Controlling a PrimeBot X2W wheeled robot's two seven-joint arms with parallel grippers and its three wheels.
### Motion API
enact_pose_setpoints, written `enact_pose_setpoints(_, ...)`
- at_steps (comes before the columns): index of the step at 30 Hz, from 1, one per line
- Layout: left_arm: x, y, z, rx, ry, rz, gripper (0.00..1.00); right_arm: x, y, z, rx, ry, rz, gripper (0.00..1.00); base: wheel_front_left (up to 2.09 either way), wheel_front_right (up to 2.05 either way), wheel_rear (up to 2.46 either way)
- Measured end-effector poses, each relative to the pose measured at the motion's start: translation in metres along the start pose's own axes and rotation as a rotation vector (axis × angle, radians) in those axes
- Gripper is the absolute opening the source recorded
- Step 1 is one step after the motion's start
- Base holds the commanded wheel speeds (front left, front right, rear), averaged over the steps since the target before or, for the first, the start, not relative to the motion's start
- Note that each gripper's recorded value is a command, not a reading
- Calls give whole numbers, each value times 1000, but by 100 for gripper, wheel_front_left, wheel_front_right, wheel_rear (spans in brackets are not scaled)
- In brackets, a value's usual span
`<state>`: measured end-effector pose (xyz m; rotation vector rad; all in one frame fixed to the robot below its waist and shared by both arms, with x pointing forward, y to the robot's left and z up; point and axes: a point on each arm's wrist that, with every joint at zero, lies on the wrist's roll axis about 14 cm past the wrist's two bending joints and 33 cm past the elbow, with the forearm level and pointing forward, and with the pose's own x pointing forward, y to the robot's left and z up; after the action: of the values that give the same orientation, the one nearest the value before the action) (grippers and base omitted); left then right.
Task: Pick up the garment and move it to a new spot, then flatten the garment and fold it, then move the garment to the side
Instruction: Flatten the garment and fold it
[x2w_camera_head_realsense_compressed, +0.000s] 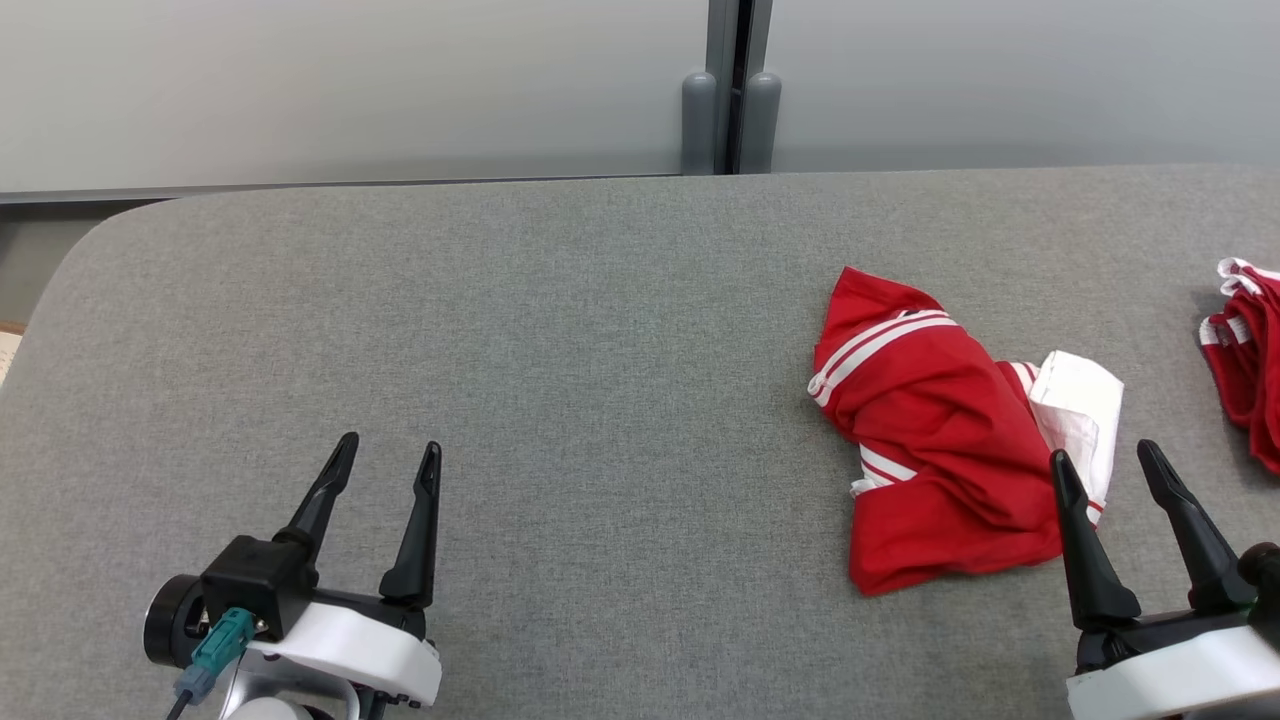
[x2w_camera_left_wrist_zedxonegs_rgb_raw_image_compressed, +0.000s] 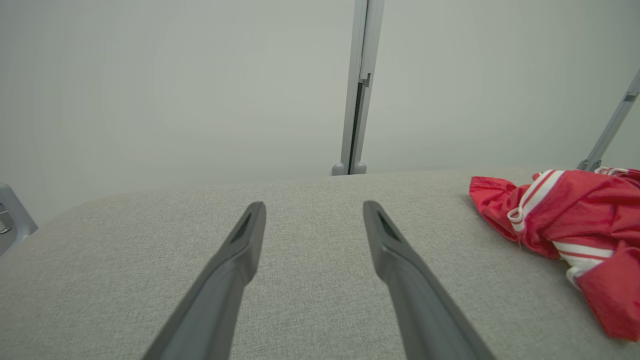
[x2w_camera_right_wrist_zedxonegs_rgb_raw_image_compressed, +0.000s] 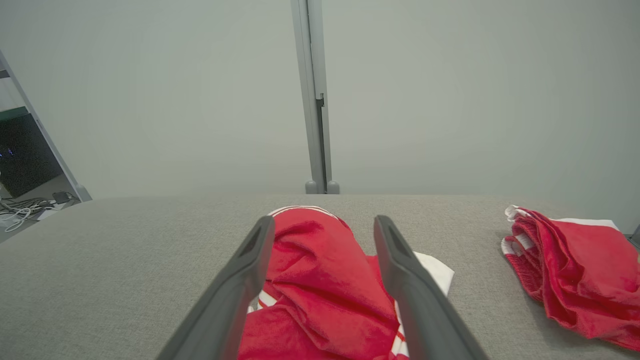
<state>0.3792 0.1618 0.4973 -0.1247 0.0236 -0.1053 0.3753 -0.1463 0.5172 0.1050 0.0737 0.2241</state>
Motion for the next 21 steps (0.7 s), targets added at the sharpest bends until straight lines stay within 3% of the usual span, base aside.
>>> enact_pose_setpoints(10, 7, -10, -4, -17, 21, -35, 100, 5, 0, -5, 7, 13, 1, 100, 0, 0, 0)
enact_pose_setpoints(15, 36, -61, -1, -54, 28, -203, 100, 14, -4, -10, 15, 26, -5, 100, 0, 0, 0)
enact_pose_setpoints(21, 69, -144, -13, -76, 104, -469, 100, 22, -15, -16, 25, 34, -38, 100, 0, 0, 0)
